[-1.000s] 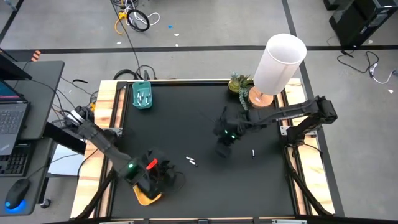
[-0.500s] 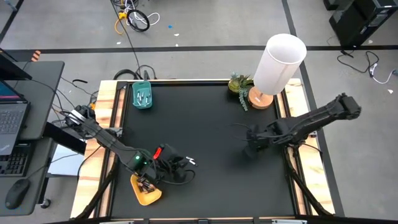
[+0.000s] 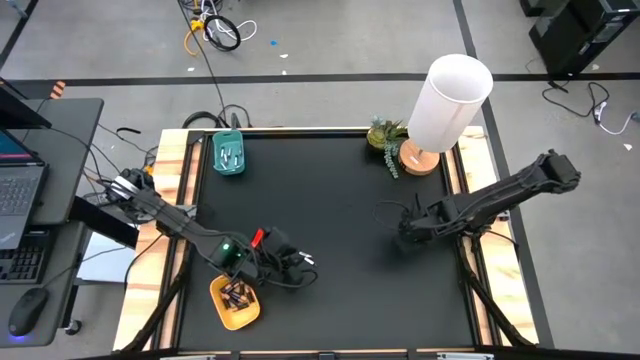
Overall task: Sort batteries
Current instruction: Put the silver battery into the blue bin
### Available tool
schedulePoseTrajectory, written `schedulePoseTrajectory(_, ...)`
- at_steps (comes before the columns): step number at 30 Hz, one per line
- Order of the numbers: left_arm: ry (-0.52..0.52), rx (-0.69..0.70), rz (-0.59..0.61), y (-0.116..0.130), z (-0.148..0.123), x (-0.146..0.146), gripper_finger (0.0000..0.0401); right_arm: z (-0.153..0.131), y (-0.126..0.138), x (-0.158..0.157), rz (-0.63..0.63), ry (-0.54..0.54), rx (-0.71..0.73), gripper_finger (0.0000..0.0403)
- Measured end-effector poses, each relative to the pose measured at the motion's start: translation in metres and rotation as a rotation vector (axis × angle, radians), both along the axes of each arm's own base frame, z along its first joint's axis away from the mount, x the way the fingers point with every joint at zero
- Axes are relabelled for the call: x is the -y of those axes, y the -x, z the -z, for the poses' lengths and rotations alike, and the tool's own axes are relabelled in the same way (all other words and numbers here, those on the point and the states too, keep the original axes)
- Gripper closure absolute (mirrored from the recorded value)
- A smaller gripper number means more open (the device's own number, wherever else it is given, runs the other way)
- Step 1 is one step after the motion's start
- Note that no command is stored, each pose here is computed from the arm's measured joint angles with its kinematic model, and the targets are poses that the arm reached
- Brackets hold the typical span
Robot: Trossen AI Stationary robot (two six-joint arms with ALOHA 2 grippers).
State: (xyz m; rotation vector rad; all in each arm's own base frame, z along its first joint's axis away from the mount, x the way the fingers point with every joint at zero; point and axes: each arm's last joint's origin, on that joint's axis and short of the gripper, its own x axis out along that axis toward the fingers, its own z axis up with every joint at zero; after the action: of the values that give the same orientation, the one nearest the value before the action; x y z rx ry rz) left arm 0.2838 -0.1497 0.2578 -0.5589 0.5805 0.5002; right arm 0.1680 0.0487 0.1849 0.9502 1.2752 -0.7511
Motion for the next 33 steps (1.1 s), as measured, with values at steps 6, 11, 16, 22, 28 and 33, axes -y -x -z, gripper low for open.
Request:
schedulePoseTrajectory(6,0.002,-0.006,-0.009,-0.003,0.0,-0.005,0.0239,0.013,-0.011,-0.006,-0.015,0.011,-0.034,0.0265)
schedulePoseTrajectory(11,0.016,-0.014,0.005,-0.003,0.001,-0.004,0.0239,0.024,-0.017,-0.011,-0.022,0.024,-0.058,0.0265)
schedulePoseTrajectory(16,0.025,-0.021,0.013,-0.002,0.001,-0.004,0.0239,0.04,-0.022,-0.014,-0.032,0.048,-0.13,0.027)
schedulePoseTrajectory(22,0.024,-0.024,0.013,-0.002,0.001,-0.004,0.0239,0.052,-0.027,-0.018,-0.125,0.068,-0.17,0.0336)
schedulePoseTrajectory(28,0.019,-0.042,0.014,-0.001,0.002,-0.004,0.0239,0.054,-0.026,-0.02,-0.205,0.088,-0.188,0.0395)
schedulePoseTrajectory(33,0.017,-0.051,0.015,0.0,0.003,-0.005,0.0239,0.045,-0.026,-0.016,-0.2,0.093,-0.118,0.0402)
